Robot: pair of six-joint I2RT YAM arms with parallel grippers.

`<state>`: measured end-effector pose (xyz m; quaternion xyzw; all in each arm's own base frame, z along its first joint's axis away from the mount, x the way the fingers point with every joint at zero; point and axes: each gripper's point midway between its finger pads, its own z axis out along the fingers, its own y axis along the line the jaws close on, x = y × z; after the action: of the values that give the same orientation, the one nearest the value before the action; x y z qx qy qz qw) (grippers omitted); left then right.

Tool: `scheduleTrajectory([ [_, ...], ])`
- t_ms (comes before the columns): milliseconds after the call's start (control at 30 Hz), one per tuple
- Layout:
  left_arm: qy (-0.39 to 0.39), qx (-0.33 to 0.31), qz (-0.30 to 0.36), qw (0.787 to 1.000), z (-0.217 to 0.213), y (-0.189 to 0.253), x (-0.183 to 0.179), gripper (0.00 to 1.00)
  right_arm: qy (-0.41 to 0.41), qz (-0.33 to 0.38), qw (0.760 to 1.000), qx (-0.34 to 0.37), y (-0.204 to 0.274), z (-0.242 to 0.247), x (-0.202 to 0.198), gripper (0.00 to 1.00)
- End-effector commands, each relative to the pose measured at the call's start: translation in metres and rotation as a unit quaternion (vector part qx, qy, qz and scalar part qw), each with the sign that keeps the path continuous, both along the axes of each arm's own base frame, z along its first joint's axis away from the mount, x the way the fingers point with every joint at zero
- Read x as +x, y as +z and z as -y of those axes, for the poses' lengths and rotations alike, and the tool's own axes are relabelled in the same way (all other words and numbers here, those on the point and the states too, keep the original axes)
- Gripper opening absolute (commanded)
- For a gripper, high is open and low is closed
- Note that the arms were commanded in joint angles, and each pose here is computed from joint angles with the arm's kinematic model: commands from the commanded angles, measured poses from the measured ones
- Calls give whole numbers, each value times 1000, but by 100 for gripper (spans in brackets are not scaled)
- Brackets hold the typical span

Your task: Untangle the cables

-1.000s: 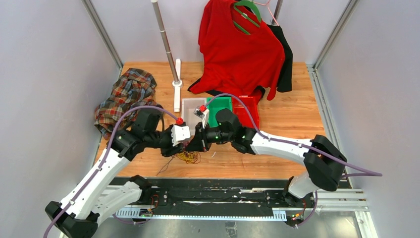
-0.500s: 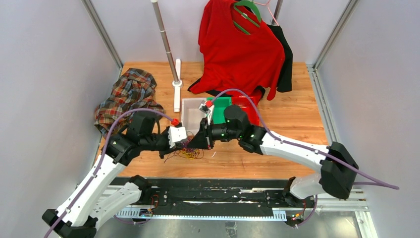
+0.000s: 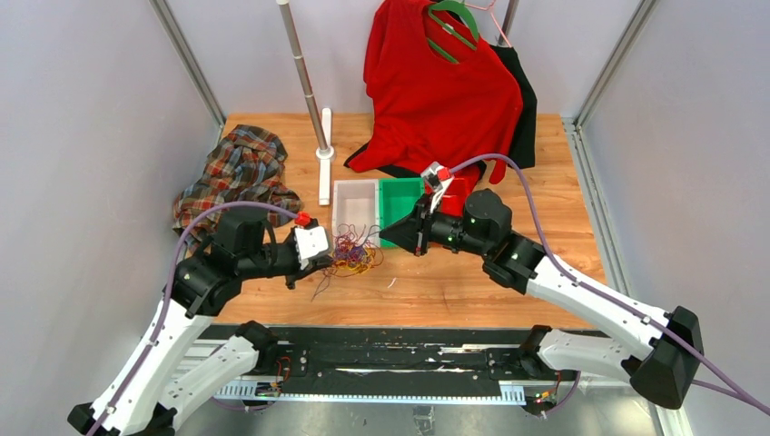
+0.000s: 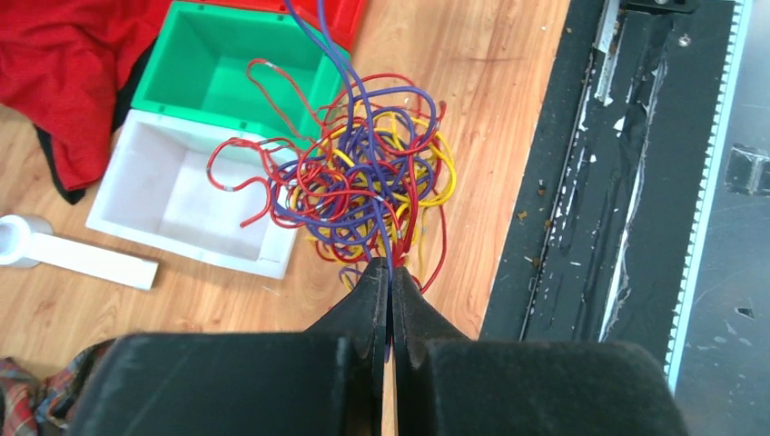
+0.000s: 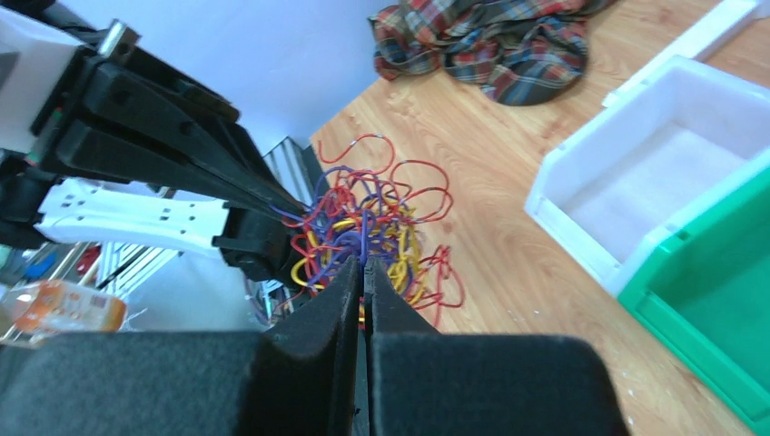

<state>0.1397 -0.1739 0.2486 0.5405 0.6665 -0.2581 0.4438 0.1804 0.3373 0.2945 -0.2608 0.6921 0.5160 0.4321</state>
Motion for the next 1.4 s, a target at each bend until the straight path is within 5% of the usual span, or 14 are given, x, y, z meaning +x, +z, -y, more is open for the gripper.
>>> scheduleTrajectory([
  [0,19,8,40,999,-8,8,7,0,-81,27,996,-15,2,24,25,1],
  [300,36,142,129,981,-55,-36,17,0,-165,29,986,6,33,69,79,1],
  [667,29,214,186,959,-80,-38,21,0,-250,5,968,-33,5,115,98,1],
  [867,38,222,188,956,-86,-40,18,0,-208,-18,978,-5,8,105,91,1],
  [900,38,216,182,958,-85,-40,17,3,-200,-20,980,3,10,102,89,1],
  [933,38,213,176,960,-83,-41,16,16,-191,-23,981,12,13,99,87,1],
  [1000,47,205,162,964,-81,-43,18,57,-163,-30,986,33,21,90,81,1],
  [1033,67,194,151,967,-79,-42,21,68,-145,-36,988,43,25,84,78,1],
  [1167,101,108,96,984,-53,-29,27,78,-81,-41,993,74,42,60,60,1],
  [1367,83,1,52,995,-6,5,41,77,0,-31,998,62,46,19,27,1],
])
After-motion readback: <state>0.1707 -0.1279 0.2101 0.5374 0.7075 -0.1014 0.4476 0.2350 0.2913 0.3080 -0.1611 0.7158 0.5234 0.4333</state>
